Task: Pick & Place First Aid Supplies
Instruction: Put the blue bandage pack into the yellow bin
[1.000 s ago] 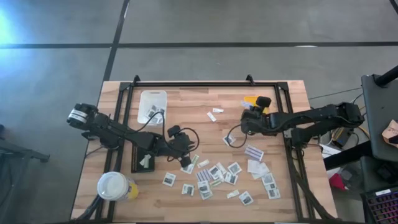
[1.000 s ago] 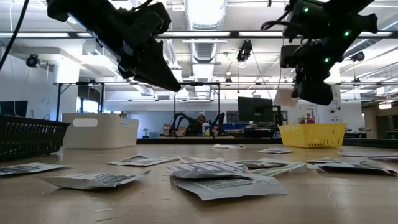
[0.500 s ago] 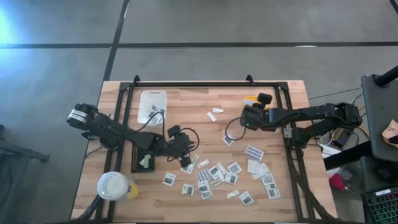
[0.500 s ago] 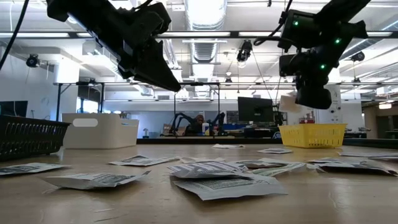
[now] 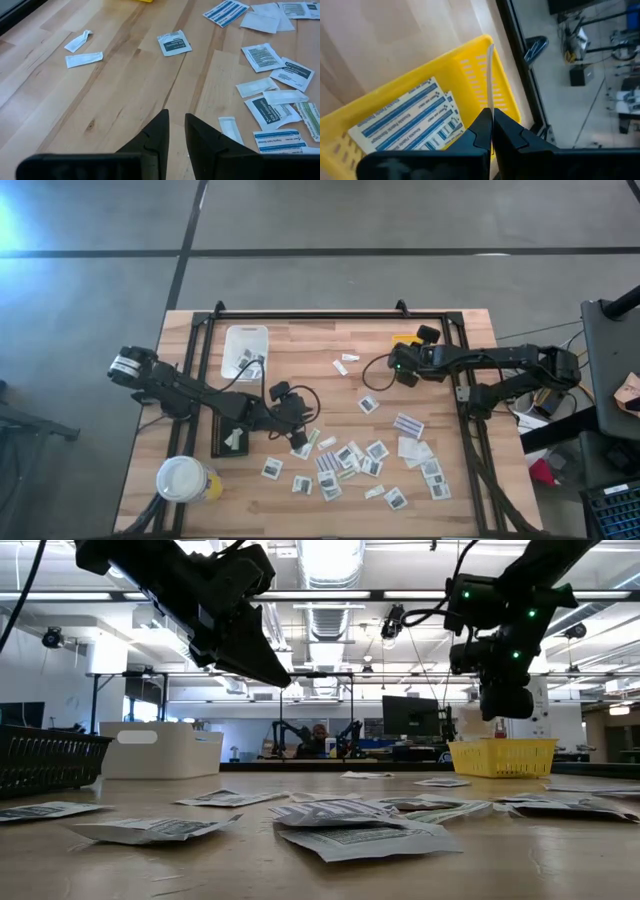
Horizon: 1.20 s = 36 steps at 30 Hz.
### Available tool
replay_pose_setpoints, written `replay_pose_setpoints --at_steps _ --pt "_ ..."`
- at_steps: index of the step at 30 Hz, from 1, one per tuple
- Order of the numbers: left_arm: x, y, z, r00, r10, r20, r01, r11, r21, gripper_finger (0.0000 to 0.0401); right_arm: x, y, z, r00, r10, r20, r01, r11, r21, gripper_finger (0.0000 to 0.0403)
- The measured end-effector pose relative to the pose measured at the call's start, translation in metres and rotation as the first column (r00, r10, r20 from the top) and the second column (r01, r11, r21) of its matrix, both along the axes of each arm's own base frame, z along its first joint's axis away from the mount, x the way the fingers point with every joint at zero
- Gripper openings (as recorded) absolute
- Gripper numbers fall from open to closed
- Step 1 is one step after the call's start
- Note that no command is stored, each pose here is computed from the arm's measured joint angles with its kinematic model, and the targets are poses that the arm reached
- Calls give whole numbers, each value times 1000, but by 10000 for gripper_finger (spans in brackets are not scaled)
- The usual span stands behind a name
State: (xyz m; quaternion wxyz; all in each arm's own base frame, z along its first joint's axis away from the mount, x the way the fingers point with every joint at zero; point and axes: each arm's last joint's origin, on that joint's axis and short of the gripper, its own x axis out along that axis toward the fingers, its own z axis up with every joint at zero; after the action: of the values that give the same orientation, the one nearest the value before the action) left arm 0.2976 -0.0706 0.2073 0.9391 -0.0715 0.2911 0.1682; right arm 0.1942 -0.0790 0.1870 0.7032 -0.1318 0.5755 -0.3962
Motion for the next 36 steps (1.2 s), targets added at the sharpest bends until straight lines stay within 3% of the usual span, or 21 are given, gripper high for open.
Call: replay_pose_setpoints --at_steps 12,23,29,36 --pt "0 0 0 1000 0 0 0 1000 0 71 0 -4 -4 1000 -13 10 12 997 72 8" --pt "0 0 0 1000 0 -1 0 1000 0 71 8 -8 -33 989 -23 -145 35 996 79 8" --pt "0 0 0 1000 0 -1 0 1000 0 71 9 -8 -36 987 -21 -158 34 996 81 10" --pt "0 0 0 1000 0 0 0 1000 0 71 8 -7 -30 991 -19 -129 30 996 80 52"
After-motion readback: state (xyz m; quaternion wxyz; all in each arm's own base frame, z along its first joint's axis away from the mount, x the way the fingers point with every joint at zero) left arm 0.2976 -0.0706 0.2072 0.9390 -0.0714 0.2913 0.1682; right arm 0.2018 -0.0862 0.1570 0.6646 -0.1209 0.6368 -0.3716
